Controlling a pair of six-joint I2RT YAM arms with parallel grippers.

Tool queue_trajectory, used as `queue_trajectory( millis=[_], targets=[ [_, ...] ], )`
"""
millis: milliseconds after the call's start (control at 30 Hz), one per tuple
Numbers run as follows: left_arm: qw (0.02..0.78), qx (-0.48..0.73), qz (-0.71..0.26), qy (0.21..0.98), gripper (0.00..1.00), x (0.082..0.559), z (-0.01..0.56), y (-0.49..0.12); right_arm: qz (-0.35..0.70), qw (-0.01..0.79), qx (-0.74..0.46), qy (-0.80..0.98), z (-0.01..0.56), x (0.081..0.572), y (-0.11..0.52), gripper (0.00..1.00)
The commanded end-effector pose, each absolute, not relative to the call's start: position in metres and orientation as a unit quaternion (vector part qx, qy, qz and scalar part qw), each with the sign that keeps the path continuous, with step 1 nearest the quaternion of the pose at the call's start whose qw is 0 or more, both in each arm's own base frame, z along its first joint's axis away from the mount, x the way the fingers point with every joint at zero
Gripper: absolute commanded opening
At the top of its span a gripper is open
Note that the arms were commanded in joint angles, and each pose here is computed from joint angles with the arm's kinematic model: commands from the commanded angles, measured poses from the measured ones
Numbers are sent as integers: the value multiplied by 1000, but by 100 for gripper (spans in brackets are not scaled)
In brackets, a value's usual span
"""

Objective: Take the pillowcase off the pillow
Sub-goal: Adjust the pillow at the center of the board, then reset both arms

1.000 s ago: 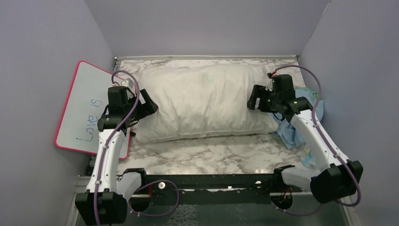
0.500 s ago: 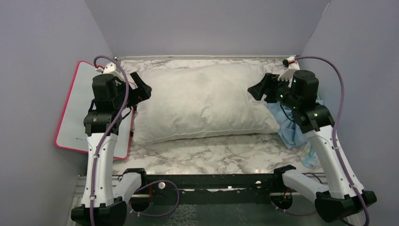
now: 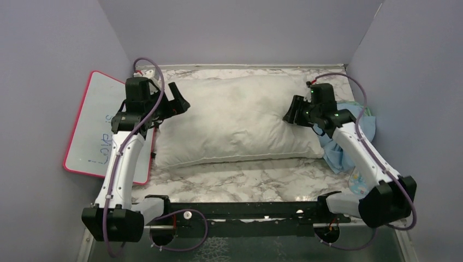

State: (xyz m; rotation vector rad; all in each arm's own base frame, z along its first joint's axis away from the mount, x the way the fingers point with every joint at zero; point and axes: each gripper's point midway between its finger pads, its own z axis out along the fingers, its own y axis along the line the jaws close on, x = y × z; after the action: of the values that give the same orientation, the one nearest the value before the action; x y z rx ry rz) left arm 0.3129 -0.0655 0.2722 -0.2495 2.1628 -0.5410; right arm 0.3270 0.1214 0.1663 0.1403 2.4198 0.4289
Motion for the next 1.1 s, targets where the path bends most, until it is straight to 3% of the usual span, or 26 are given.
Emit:
queue_trajectory(
  millis=[0, 67, 167, 467, 867, 1067],
  targets=[
    [466, -40, -198, 861, 99, 329, 296, -92, 208, 461, 4, 863, 270, 315, 123, 65],
    [478, -27, -181, 859, 99, 333, 304, -102, 237, 504, -14, 830, 304, 306, 128, 75],
    [501, -10, -152, 852, 99, 338, 319, -108, 257, 541, -21, 801, 329, 291, 128, 83],
    [565, -34, -71, 821, 99, 329, 352, -82, 261, 553, -18, 791, 330, 269, 122, 89],
    [598, -56, -73, 796, 99, 306, 357, -68, 280, 530, -41, 799, 324, 263, 131, 100],
    [597, -52, -76, 797, 99, 305, 353, -69, 282, 513, -35, 810, 320, 260, 132, 100]
  ],
)
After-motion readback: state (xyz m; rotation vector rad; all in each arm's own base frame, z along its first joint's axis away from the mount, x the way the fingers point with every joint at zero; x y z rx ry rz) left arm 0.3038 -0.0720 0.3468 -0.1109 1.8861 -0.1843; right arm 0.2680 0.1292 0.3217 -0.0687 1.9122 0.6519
